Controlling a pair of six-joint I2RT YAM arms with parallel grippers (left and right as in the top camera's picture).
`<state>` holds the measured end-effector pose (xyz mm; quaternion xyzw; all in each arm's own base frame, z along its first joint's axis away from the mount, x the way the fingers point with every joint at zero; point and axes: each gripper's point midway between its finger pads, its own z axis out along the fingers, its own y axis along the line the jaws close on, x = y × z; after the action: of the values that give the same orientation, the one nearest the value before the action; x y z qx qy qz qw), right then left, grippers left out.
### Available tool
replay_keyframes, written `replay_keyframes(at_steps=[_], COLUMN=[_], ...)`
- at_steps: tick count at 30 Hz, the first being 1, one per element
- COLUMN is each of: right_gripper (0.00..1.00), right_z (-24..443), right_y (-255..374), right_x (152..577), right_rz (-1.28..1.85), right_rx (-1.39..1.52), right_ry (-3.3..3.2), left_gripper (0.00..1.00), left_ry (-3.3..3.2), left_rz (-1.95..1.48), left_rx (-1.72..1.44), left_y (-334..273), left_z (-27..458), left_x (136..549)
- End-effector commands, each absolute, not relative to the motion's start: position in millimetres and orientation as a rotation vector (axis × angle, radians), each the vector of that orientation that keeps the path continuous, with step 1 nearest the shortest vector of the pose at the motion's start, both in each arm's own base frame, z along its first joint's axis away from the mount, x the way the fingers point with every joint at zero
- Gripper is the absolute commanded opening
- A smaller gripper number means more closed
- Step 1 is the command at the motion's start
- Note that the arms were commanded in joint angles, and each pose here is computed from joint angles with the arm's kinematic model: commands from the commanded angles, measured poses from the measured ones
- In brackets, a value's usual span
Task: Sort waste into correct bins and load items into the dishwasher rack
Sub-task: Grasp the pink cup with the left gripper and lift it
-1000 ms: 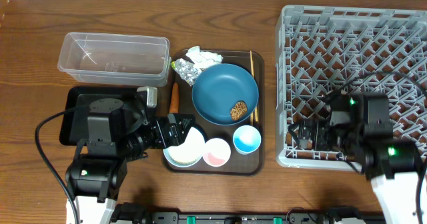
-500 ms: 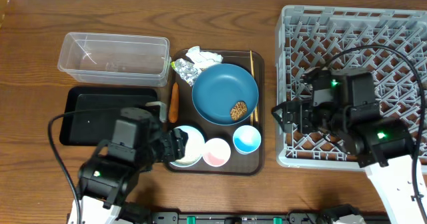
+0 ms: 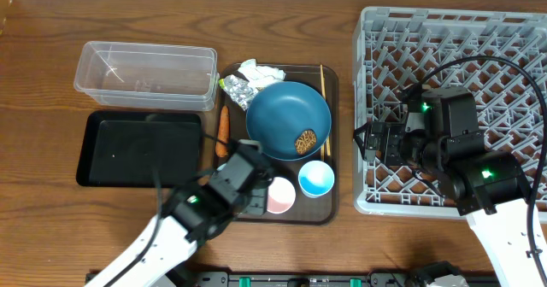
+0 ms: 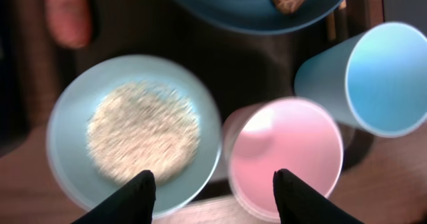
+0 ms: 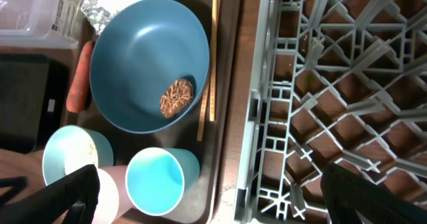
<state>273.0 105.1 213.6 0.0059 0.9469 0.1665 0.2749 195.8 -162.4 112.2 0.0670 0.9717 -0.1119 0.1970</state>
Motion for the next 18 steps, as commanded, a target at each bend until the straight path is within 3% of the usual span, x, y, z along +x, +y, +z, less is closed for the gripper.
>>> replay_keyframes(at_steps=[1,8,11,18], right_gripper=[0.99,0.99,0.99,0.99], right_z=[222.3,221.0,220.7,220.7], right_y=[104.6,104.2,104.0,104.0], right_x=[275.1,273.6,273.2,273.2], right_rz=[0.447,0.445,0.445,0.445], right_rx=[0.044,0.044,0.044,0.044], right_ry=[2.524,2.532,2.534,2.534], left_gripper=[0.58,0.53,0.41,0.23], left_ry=[2.690,2.727,2.757,2.851], left_rz=[-0.289,-0.241,-0.219,-0.229], left_rx=[0.182,0.195,0.200,0.224], left_y=[-173.3,-177.8,-178.9,-186.1], left_z=[113.0,95.9,86.3,65.4], left_x=[207.8,212.2,212.1,203.8])
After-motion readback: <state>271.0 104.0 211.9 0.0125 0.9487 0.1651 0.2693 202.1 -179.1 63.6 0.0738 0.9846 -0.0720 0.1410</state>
